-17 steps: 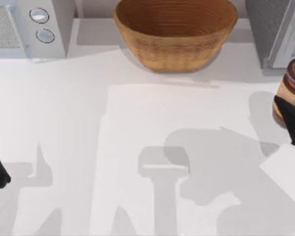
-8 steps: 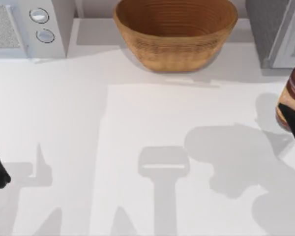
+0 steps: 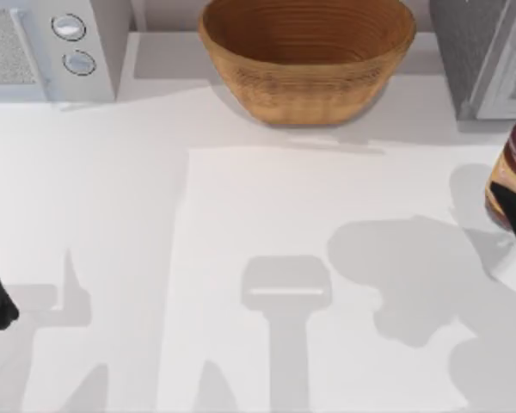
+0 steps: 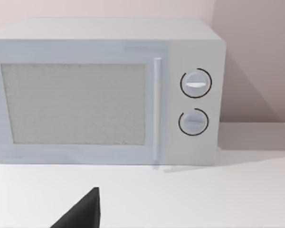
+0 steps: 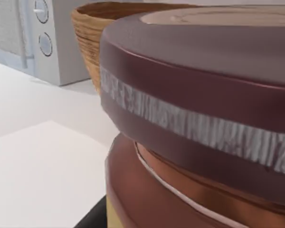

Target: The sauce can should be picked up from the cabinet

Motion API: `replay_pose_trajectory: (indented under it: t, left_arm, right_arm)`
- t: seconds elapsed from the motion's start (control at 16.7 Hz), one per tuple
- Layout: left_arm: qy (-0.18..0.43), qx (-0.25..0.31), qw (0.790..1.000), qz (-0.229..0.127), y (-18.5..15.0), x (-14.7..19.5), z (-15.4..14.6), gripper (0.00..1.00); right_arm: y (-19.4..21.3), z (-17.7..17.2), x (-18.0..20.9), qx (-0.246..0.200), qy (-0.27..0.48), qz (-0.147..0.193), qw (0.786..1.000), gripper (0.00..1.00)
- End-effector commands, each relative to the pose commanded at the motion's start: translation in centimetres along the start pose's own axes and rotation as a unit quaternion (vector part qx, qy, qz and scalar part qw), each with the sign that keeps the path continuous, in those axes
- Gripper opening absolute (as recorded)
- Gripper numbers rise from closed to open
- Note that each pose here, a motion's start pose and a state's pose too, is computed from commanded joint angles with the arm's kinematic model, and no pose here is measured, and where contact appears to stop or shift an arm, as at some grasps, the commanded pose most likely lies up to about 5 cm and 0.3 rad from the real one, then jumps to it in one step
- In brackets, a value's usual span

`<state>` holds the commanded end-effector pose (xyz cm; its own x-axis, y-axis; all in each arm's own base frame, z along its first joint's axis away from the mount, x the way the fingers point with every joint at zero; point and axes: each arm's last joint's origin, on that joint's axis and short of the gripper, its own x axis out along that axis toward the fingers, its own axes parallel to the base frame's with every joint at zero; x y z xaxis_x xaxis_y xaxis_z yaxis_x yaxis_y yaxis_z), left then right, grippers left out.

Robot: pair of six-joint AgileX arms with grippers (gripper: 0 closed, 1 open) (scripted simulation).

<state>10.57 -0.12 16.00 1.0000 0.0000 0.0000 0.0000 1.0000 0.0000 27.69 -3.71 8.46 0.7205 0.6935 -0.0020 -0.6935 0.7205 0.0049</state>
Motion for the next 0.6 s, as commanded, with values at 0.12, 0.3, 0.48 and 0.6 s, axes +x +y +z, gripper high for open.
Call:
replay_pose_trajectory:
  t: [0.12,0.3,0.48,0.6]
  left_arm:
    - [0.000,0.000,1.000,0.000,0.0,0.0,0.0,1.00]
    - [0.000,0.000,1.000,0.000,0.0,0.0,0.0,1.00]
    - [0.000,0.000,1.000,0.000,0.0,0.0,0.0,1.00]
    - [0.000,0.000,1.000,0.000,0.0,0.0,0.0,1.00]
  right_arm:
    - [-0.1,-0.3,0.4,0.001,0.001,-0.004,1.000,0.00]
    - [-0.3,-1.5,2.7,0.006,0.004,-0.007,1.000,0.00]
    - [-0.2,-2.4,5.4,-0.001,0.000,-0.002,1.000,0.00]
    - [-0.1,-2.6,5.9,-0.002,-0.001,-0.001,1.000,0.00]
